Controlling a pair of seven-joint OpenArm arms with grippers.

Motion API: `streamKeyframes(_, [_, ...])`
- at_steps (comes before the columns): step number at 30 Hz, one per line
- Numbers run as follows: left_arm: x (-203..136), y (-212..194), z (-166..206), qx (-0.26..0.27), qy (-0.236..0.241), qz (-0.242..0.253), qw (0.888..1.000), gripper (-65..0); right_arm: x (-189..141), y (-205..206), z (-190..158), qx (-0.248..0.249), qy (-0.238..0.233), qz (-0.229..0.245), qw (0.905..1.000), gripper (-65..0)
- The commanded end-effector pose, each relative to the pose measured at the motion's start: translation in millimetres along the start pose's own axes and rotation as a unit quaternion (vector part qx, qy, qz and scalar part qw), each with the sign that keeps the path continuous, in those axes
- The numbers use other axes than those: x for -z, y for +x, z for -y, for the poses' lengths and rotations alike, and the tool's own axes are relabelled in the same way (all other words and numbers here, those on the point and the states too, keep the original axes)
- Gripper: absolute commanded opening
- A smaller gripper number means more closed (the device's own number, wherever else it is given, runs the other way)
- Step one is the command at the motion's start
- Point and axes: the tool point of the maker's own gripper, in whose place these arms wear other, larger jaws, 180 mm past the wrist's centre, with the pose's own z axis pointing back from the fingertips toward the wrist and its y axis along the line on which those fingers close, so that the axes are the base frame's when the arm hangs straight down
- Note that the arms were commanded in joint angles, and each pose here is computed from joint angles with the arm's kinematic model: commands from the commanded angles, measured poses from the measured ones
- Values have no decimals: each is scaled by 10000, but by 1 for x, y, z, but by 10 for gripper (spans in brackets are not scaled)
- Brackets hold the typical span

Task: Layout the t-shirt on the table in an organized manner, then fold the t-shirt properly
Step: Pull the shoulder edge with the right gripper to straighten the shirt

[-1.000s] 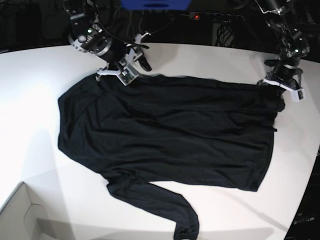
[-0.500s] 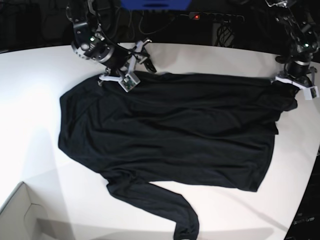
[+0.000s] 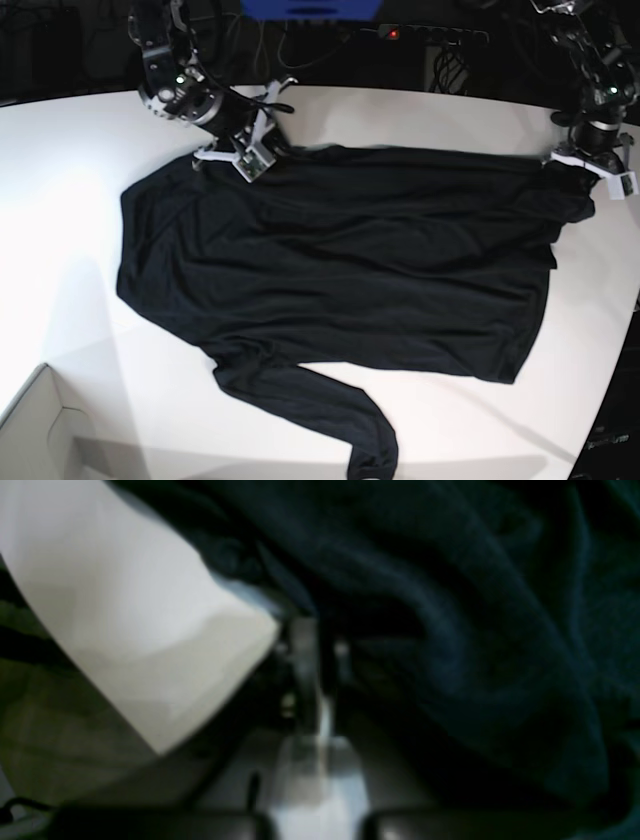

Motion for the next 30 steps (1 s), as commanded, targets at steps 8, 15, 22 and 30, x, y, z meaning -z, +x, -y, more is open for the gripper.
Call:
streamKeyframes(8, [-5,20,-8,178,18,258,9995,-650,-33,3,0,-203,-133,156,9996,-650])
streamKeyframes(15, [-13,31,-7,369,7,371,9986,-650,-60,29,4,-519,-340,480,9969,-650])
streamKeyframes(22, [-14,33,-7,401,10,380,9985,-650,-57,68,21,-702,-560,903,9919,-650])
streamKeyframes(30, [-17,33,-19,355,170,393,9985,-650,-62,108,60,-618,-1101,1396,9821,-650])
